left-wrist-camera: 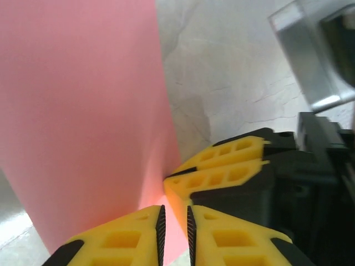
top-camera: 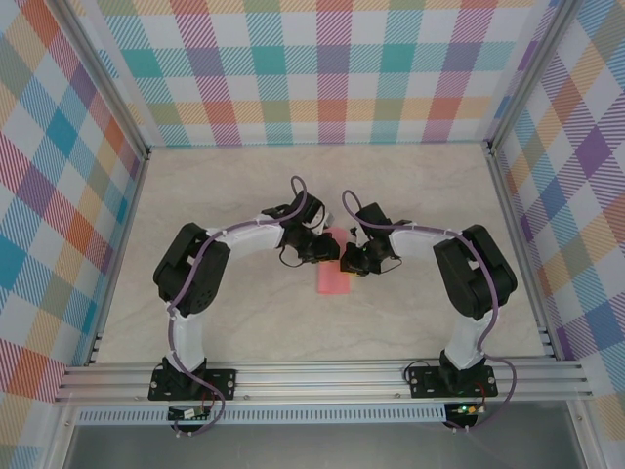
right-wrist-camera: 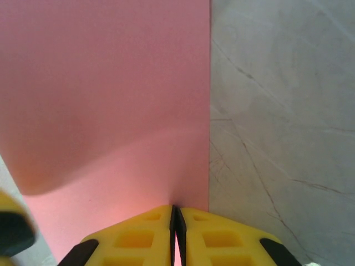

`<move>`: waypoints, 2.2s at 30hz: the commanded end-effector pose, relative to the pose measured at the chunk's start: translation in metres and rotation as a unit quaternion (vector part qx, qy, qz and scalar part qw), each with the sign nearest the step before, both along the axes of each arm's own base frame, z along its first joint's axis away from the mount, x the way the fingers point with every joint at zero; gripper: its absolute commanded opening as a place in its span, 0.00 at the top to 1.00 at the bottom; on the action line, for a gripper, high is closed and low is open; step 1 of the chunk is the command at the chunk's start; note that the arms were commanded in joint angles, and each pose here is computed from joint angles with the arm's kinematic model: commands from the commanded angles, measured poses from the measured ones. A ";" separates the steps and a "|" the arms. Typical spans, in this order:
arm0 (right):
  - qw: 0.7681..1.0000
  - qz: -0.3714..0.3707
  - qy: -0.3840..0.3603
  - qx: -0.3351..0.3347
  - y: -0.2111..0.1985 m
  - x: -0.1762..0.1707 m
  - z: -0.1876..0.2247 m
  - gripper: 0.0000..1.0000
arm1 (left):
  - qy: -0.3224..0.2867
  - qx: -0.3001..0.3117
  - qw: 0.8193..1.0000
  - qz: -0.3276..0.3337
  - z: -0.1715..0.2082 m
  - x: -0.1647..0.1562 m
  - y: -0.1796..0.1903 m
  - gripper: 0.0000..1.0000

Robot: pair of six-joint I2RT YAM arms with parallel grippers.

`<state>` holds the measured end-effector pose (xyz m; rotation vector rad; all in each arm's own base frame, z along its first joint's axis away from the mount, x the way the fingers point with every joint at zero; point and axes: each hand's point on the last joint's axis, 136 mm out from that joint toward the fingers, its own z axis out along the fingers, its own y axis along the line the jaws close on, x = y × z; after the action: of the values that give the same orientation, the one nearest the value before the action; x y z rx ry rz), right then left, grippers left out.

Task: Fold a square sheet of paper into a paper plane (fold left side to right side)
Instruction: First fold the square sheet of paper in half at the center of the table, then hold the square sheet of paper at the center of the table.

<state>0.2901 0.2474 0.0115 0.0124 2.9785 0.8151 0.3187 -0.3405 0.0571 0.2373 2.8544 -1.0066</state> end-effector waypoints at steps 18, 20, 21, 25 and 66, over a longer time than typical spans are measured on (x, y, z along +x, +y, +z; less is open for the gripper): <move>0.993 0.028 0.048 -0.100 -0.027 -0.031 -0.042 0.87 | 0.038 0.053 0.998 0.026 -0.059 0.001 0.068 0.86; 0.994 0.028 0.047 -0.099 -0.027 -0.031 -0.041 0.87 | 0.038 0.049 0.998 0.030 -0.056 0.001 0.074 0.86; 0.994 0.030 0.046 -0.098 -0.026 -0.031 -0.040 0.87 | 0.035 0.047 0.998 0.033 -0.052 0.002 0.077 0.86; 0.994 0.029 0.046 -0.098 -0.025 -0.030 -0.040 0.87 | 0.020 0.028 0.999 0.039 -0.034 0.006 0.082 0.86; 0.995 0.013 -0.055 0.081 0.007 0.027 0.059 0.86 | 0.025 0.025 0.999 0.000 -0.069 -0.010 0.038 0.83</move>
<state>0.2956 0.2498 0.0306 -0.0524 2.9331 0.8785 0.3355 -0.3180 0.0222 0.2231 2.7958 -1.0928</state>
